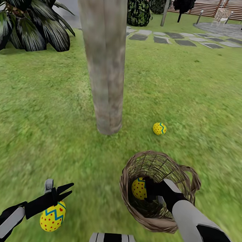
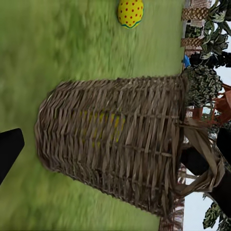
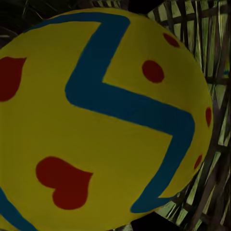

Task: Take the three Easter eggs out of the wicker basket on the lawn in the garden, then place them on the lawn next to a single tree (choose any tree) so that all three eggs are next to the same tree and none are left in the basket.

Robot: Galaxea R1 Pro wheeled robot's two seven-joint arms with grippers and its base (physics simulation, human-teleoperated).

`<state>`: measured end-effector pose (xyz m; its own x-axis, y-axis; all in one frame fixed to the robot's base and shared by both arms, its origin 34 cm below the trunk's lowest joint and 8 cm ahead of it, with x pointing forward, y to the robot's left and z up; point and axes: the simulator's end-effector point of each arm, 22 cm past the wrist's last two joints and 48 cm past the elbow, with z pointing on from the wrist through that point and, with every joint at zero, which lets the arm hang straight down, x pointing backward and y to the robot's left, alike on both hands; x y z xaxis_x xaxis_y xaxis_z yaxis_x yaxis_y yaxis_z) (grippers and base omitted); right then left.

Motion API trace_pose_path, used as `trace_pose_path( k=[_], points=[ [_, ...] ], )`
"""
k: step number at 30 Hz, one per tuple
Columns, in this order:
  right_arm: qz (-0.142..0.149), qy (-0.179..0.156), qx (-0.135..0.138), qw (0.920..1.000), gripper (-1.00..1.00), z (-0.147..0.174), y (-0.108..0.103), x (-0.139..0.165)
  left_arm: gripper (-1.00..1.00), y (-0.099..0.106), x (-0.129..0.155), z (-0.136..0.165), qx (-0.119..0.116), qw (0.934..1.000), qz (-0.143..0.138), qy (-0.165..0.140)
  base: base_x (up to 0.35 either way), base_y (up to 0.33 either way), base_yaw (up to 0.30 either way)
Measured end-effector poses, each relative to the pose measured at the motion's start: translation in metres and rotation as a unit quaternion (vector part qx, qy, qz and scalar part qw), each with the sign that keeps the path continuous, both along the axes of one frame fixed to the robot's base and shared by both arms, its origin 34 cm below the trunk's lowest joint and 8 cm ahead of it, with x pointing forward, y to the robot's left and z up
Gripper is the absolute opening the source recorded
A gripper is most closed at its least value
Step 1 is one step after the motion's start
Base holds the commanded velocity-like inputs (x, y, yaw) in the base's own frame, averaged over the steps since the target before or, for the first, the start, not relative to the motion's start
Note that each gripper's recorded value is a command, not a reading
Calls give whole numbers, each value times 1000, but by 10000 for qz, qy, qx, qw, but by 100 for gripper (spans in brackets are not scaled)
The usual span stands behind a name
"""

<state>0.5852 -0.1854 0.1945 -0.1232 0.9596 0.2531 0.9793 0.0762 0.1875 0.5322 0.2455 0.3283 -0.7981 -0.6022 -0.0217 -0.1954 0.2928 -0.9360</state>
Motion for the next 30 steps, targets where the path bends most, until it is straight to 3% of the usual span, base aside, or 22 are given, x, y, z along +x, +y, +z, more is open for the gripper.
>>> trace_pose_path(
  k=[30],
  points=[
    [4,-35,12,10000,-100,70,0,19,100,0,18,70,19,10000,-32,-56,-43,0,-8]
  ],
)
